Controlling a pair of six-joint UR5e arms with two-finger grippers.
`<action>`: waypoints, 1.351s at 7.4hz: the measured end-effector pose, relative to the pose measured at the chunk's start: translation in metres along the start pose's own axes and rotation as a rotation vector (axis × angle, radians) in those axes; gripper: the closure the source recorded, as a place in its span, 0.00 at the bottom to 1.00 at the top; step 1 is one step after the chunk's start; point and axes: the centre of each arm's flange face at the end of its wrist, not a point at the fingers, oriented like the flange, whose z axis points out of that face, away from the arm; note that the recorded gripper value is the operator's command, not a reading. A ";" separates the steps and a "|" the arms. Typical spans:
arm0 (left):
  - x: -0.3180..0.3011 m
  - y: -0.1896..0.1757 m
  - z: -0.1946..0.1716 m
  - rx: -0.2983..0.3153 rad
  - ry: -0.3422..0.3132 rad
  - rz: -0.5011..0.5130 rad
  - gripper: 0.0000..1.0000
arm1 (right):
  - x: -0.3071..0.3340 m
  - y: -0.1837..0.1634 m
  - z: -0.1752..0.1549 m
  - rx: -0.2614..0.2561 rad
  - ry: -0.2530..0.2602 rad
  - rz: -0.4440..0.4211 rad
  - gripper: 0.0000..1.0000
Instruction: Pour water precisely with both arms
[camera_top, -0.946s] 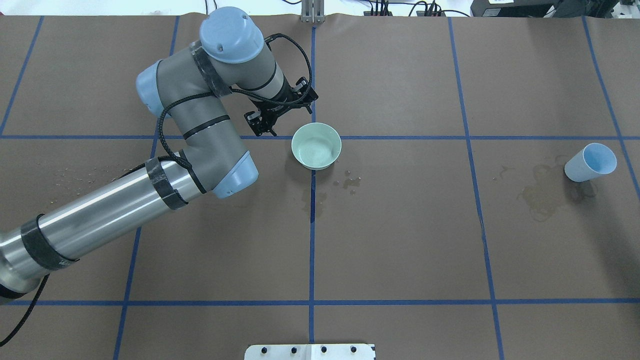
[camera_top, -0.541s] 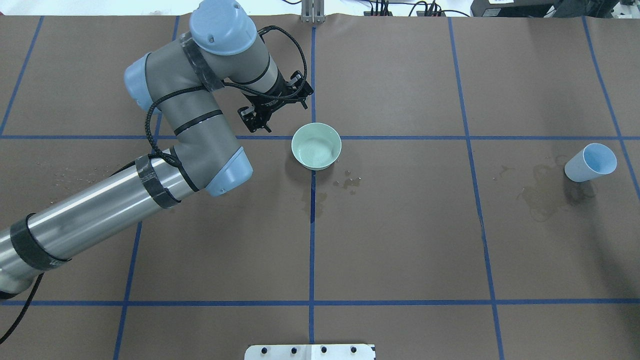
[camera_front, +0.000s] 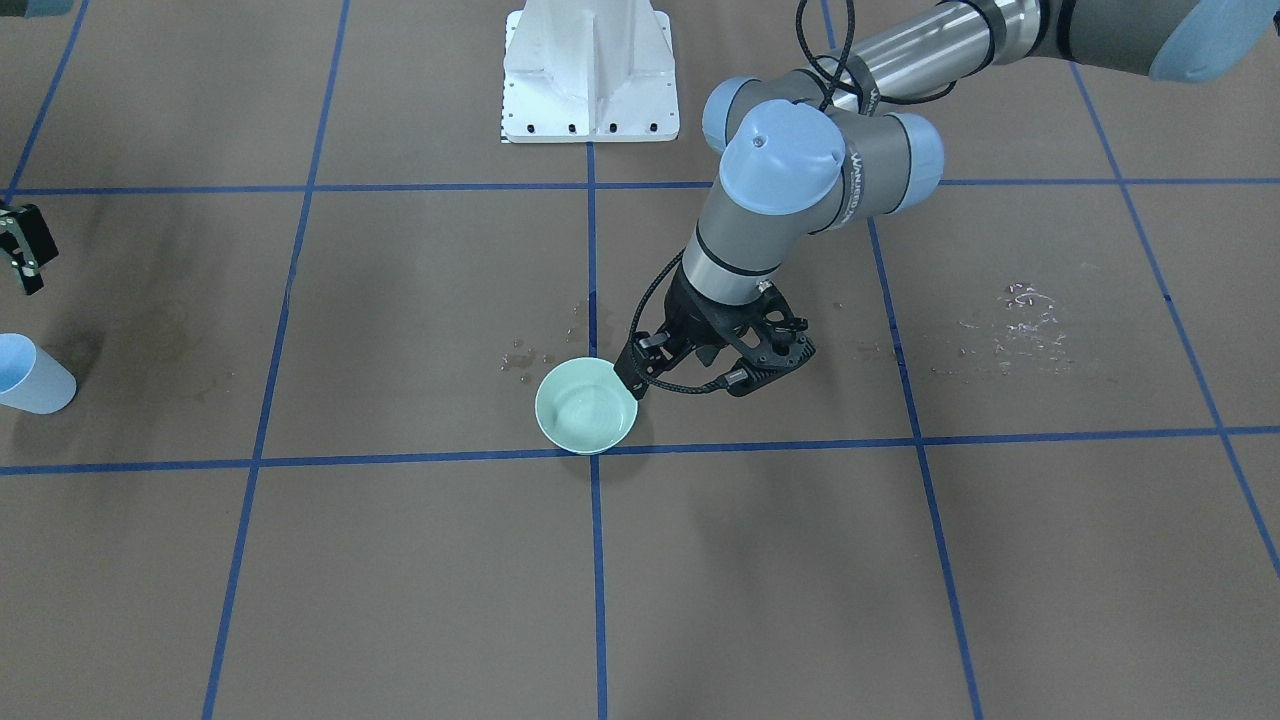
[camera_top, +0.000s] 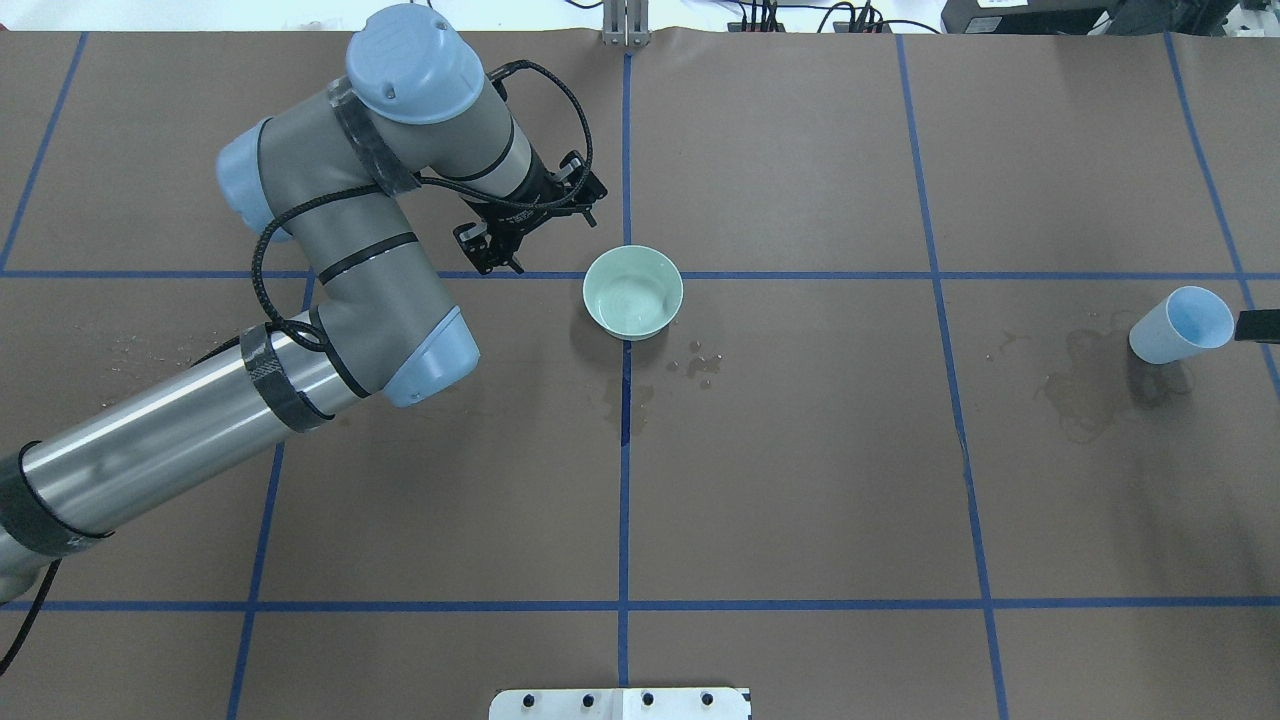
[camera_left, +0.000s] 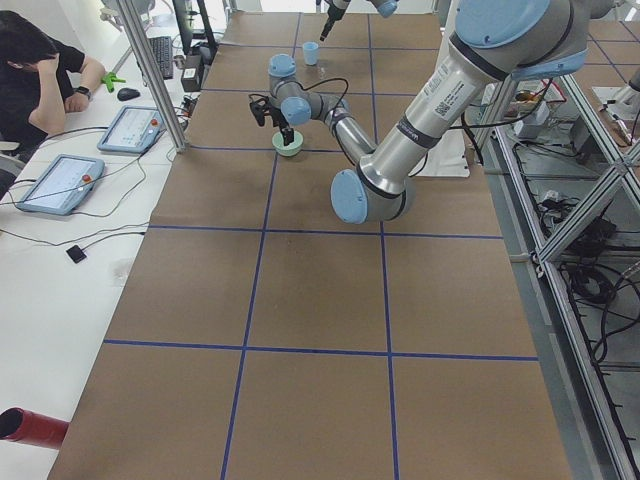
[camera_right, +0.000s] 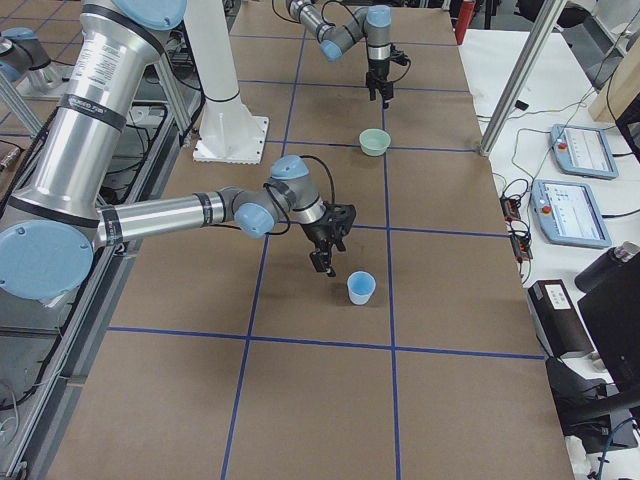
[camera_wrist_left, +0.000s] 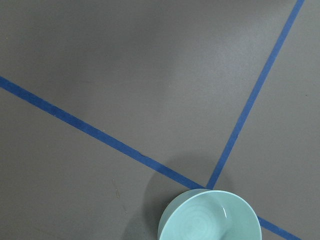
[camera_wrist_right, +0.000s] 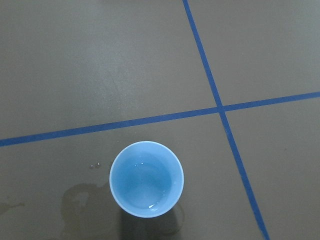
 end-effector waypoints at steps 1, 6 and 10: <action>-0.003 -0.001 0.001 0.001 -0.002 -0.001 0.00 | 0.000 0.017 0.005 0.055 -0.015 0.011 0.01; -0.010 -0.003 0.006 0.002 -0.013 -0.005 0.00 | 0.000 0.067 0.046 0.347 0.012 -0.018 0.01; -0.010 -0.002 0.006 0.001 -0.013 -0.007 0.00 | 0.000 0.078 0.074 0.473 0.044 -0.036 0.01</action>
